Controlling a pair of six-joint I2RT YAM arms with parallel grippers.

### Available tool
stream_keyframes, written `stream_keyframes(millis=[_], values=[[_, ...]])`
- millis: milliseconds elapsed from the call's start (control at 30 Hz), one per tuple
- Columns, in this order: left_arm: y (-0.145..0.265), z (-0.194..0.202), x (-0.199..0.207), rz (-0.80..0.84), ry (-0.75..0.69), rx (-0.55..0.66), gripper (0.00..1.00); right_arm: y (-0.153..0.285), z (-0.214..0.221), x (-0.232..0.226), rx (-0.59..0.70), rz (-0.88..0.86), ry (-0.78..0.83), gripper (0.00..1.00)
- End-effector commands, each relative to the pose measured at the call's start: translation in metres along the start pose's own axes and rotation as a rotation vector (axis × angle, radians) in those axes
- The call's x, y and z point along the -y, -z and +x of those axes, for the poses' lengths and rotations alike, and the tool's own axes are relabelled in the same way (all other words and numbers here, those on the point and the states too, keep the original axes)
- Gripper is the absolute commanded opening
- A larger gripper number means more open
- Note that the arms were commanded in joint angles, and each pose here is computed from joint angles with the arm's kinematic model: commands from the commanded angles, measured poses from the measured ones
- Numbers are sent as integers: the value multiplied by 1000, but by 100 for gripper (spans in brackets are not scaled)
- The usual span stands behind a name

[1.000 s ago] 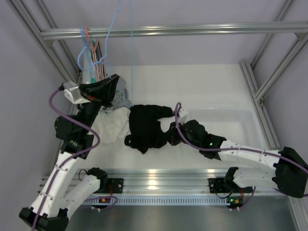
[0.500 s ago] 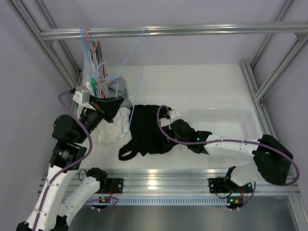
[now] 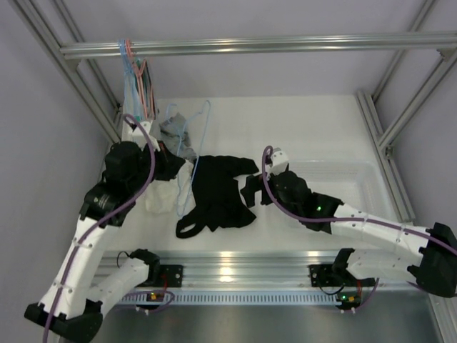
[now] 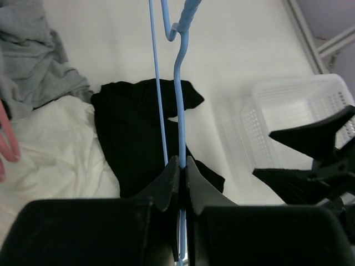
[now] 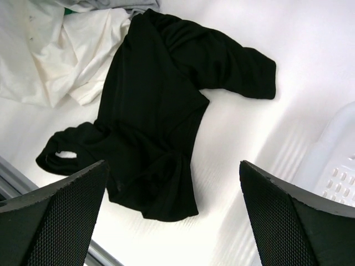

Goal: Remove the tank top from the hanger

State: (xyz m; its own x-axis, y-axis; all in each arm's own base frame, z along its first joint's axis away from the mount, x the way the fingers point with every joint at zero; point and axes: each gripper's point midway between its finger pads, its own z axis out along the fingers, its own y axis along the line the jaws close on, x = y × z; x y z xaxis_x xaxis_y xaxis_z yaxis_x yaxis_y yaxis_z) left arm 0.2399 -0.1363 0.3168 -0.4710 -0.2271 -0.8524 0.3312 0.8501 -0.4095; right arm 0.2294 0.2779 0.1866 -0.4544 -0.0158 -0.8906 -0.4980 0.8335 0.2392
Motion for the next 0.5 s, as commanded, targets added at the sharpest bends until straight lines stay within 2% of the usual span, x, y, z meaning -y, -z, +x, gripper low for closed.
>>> stream_keyframes(millis=[0, 33, 67, 267, 333, 367, 400, 467], values=[[2, -54, -5, -112, -16, 116, 0, 7, -17, -1, 26, 17, 28, 100], [11, -79, -1, -125, -32, 178, 0, 7, -16, -1, 24, 14, 33, 99], [11, -87, 2, -124, -38, 191, 0, 7, -16, -1, 22, 13, 34, 99], [-9, -131, 33, -30, -81, 198, 0, 5, -11, 3, 5, 28, 55, 99], [-30, -133, 30, -45, -99, 159, 0, 5, -12, 2, 7, 24, 57, 99], [-28, -150, 33, -60, -105, 190, 0, 4, -11, 2, 3, 22, 60, 99], [-49, -147, 27, -88, -110, 147, 0, 4, -11, 2, 3, 22, 64, 99], [-59, -154, 12, -181, -119, 139, 0, 5, -13, 2, 8, 20, 63, 99]])
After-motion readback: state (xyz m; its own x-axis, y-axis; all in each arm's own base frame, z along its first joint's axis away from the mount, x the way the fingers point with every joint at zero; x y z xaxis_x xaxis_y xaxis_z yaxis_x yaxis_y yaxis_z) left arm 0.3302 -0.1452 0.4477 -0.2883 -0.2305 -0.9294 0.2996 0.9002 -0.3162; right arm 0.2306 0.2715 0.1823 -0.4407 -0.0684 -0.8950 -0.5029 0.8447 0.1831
